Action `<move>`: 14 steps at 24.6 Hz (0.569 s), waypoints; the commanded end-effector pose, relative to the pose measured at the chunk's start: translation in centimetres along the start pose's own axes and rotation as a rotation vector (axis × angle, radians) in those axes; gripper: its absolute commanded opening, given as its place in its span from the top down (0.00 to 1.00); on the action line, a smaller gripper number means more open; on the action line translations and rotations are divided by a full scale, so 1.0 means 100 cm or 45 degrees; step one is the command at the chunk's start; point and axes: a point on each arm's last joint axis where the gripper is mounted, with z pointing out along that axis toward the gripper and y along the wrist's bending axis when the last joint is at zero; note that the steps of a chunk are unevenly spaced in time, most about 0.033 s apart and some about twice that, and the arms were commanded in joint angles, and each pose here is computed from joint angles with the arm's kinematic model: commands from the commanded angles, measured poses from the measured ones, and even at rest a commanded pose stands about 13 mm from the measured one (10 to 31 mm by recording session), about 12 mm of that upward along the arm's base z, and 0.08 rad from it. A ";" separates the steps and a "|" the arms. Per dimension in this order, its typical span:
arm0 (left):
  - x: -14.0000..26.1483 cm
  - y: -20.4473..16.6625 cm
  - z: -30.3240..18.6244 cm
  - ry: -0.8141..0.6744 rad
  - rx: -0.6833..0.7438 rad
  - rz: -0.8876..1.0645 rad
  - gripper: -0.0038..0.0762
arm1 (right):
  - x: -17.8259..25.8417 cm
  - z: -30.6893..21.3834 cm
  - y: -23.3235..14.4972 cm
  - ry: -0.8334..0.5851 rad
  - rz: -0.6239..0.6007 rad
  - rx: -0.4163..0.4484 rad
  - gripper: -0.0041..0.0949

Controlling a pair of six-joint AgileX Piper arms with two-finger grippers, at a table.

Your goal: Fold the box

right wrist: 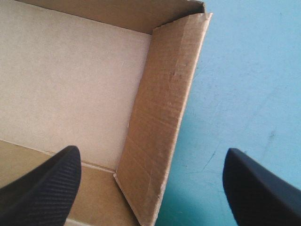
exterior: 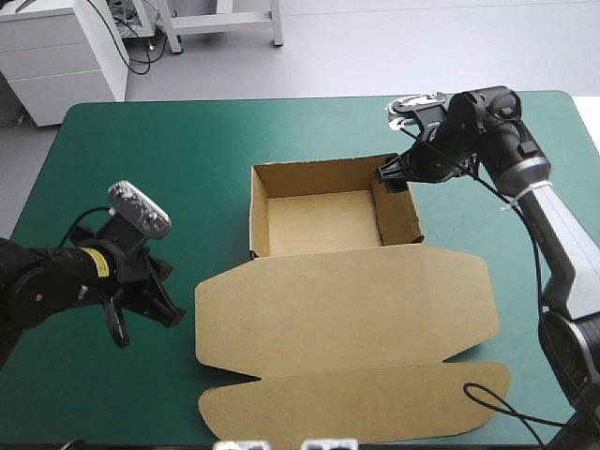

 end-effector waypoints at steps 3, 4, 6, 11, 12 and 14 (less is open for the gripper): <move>0.047 -0.010 0.016 0.110 -0.004 -0.067 0.96 | -0.004 -0.028 0.003 -0.134 -0.017 0.000 0.20; 0.055 -0.012 0.021 0.112 -0.004 -0.088 0.96 | -0.004 -0.028 0.003 -0.134 -0.017 0.000 0.20; 0.069 -0.016 0.026 0.104 -0.007 -0.124 0.96 | -0.004 -0.027 0.003 -0.131 -0.017 0.000 0.21; 0.099 -0.023 0.037 0.107 -0.007 -0.166 0.96 | -0.007 -0.001 0.001 -0.043 -0.020 -0.003 0.21; 0.104 -0.025 0.037 0.105 -0.008 -0.166 0.96 | -0.009 0.014 -0.001 -0.011 -0.016 -0.004 0.21; 0.108 -0.026 0.034 0.082 -0.012 -0.167 0.96 | -0.013 0.035 -0.003 0.007 -0.016 -0.004 0.21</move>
